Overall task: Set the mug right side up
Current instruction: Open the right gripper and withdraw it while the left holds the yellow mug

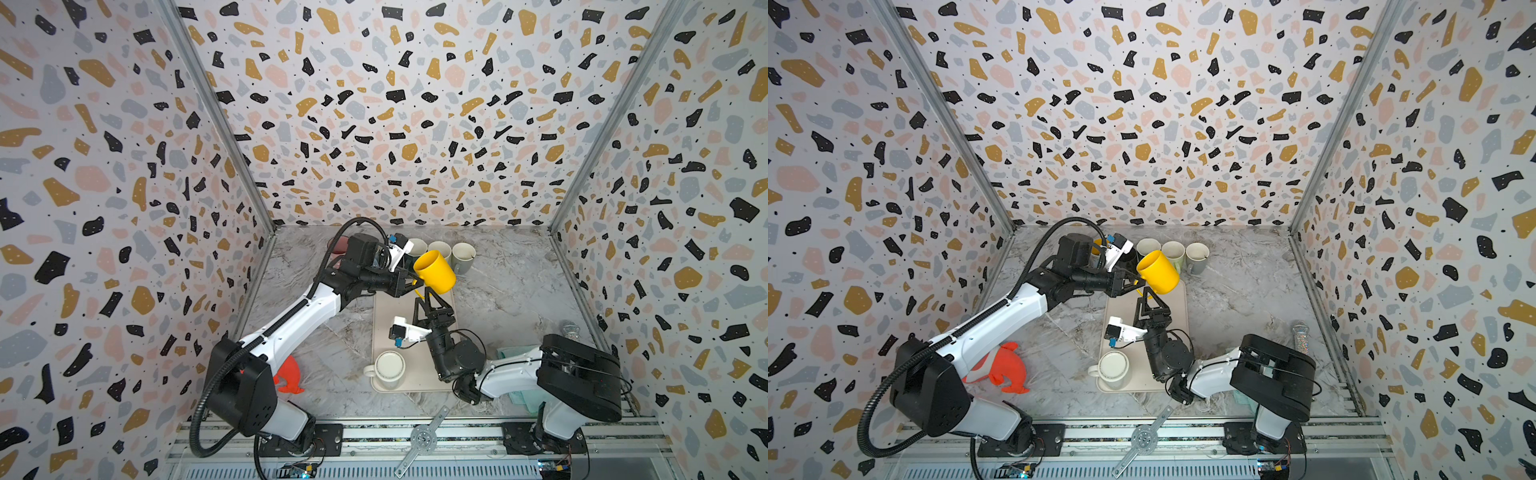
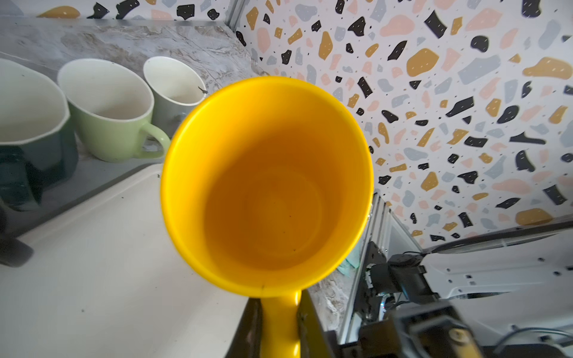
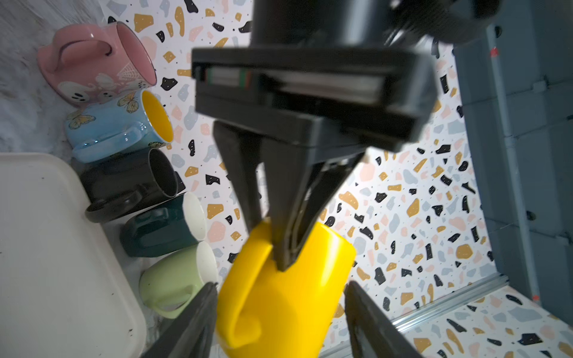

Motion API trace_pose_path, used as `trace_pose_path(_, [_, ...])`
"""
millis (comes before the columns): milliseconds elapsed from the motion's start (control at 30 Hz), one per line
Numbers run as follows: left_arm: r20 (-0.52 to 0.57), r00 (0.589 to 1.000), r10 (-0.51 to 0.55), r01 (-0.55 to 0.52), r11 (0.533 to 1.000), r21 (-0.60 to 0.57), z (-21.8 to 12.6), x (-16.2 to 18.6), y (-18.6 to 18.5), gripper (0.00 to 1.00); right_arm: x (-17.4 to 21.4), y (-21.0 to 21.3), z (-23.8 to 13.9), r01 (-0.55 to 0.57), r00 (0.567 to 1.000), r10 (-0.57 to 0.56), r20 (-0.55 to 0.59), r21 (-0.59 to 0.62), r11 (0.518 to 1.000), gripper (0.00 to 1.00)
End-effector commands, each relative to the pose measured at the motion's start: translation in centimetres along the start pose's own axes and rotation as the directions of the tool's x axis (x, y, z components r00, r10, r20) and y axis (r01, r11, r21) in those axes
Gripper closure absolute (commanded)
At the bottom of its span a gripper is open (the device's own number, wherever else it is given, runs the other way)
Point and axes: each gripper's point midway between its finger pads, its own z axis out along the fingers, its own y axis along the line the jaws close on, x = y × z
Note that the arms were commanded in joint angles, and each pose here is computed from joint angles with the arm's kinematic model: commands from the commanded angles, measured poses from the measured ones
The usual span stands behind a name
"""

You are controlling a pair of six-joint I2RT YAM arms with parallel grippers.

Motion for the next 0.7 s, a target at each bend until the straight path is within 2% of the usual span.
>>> trace_pose_path(0, [0.043, 0.998, 0.042, -0.042, 0.999, -0.013, -0.1, -1.3, 0.4, 1.0, 1.1, -9.0, -0.9, -0.299, 0.952, 0.307, 0.013, 0.264, 0.917, 0.32])
trace_pose_path(267, [0.04, 0.998, 0.037, -0.036, 0.999, -0.027, 0.3, -1.6, 1.2, 1.0, 2.1, -10.0, -1.8, -0.323, 0.941, 0.338, -0.008, 0.275, 0.906, 0.29])
trace_pose_path(400, [0.041, 0.998, 0.044, -0.041, 0.996, -0.079, 0.1, -1.7, 2.0, 1.0, 2.9, -10.6, -2.3, -0.356, 0.925, 0.38, -0.029, 0.286, 0.89, 0.26])
trace_pose_path(533, [0.061, 0.997, 0.057, -0.045, 0.984, -0.173, -0.9, -2.2, 3.1, 1.0, 3.9, -11.2, -2.4, -0.444, 0.878, 0.476, -0.057, 0.275, 0.853, 0.24])
trace_pose_path(667, [0.109, 0.992, 0.069, -0.029, 0.942, -0.334, -2.8, -2.8, 5.0, 1.0, 3.6, -10.2, -2.1, -0.576, 0.802, 0.591, -0.085, 0.149, 0.804, 0.24])
